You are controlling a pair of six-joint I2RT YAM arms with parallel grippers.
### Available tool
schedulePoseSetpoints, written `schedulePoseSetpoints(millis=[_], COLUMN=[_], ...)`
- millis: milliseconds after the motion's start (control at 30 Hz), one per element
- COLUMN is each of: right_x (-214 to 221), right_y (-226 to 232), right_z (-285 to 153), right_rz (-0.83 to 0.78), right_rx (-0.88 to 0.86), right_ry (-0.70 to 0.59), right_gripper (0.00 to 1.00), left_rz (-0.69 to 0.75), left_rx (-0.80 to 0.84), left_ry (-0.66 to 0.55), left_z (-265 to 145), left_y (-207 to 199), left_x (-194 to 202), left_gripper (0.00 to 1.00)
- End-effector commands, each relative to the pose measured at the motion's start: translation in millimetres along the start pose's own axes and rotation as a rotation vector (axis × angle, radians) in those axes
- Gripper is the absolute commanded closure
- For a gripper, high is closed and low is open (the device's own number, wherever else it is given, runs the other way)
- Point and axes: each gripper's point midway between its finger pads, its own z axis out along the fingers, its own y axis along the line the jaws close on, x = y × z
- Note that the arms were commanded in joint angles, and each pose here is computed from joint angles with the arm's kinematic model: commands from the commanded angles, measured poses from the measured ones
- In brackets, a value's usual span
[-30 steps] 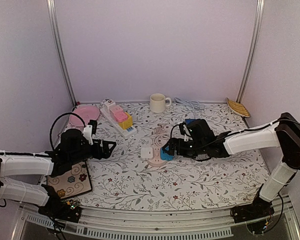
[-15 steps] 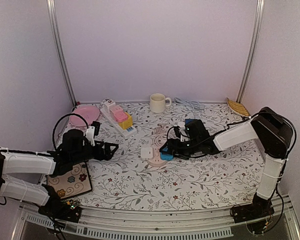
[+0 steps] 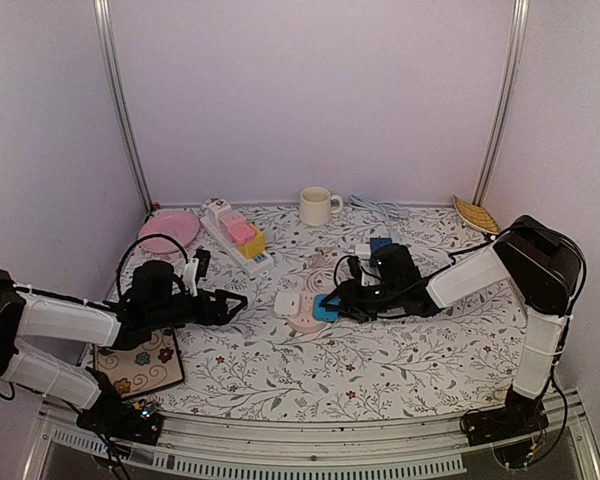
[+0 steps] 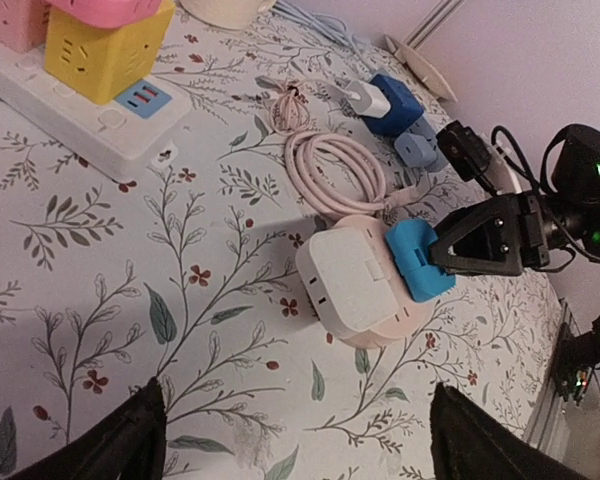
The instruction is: Pull the plug off the socket
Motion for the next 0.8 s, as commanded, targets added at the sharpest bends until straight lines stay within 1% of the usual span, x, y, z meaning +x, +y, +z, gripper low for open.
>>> schedulePoseSetpoints(millis=[0, 33, 133, 200, 333, 500, 600, 767], right_x=[-2.0, -1.5, -0.6, -0.3, 3.2, 4.4, 4.3, 6.8], right_y=[18.4, 20.6, 27.2, 30.4, 33.2, 35.8, 35.3, 39.1], right_z=[-7.3, -7.3, -7.8, -8.4, -6.5, -4.5, -3.1, -0.4], right_rz=[-0.005, -0.003, 0.005, 0.008, 0.034, 0.046, 0.060, 0.067], right_rx=[-0.063, -0.072, -0.084, -0.090, -0.111, -0.124, -0.127, -0.145], right_ry=[-0.015, -0.014, -0.022, -0.031, -0.030, -0.034, -0.032, -0.022], right_gripper=[0.59, 0.62, 0.66, 0.69, 0.71, 0.71, 0.69, 0.64], left_rz=[-0.164, -0.196, -0.282, -0.317, -0.363, -0.428, -0.454, -0.472], left_rx=[0.072, 0.081, 0.112, 0.138, 0.177, 0.149, 0.126, 0.118], left_ry=[0.058, 0.070, 0.110, 0.113, 0.147, 0.188, 0.205, 0.222], left_z=[14.5, 18.9, 30.6, 37.1, 52.5, 72.2, 81.9, 89.9], left_y=[-8.5, -8.7, -9.6, -12.8, -19.2, -13.0, -8.1, -5.9], left_x=[13.8, 16.3, 25.6, 24.1, 22.2, 24.2, 26.6, 29.8], left_gripper=[0.09, 0.09, 0.10, 0.11, 0.13, 0.18, 0.23, 0.28])
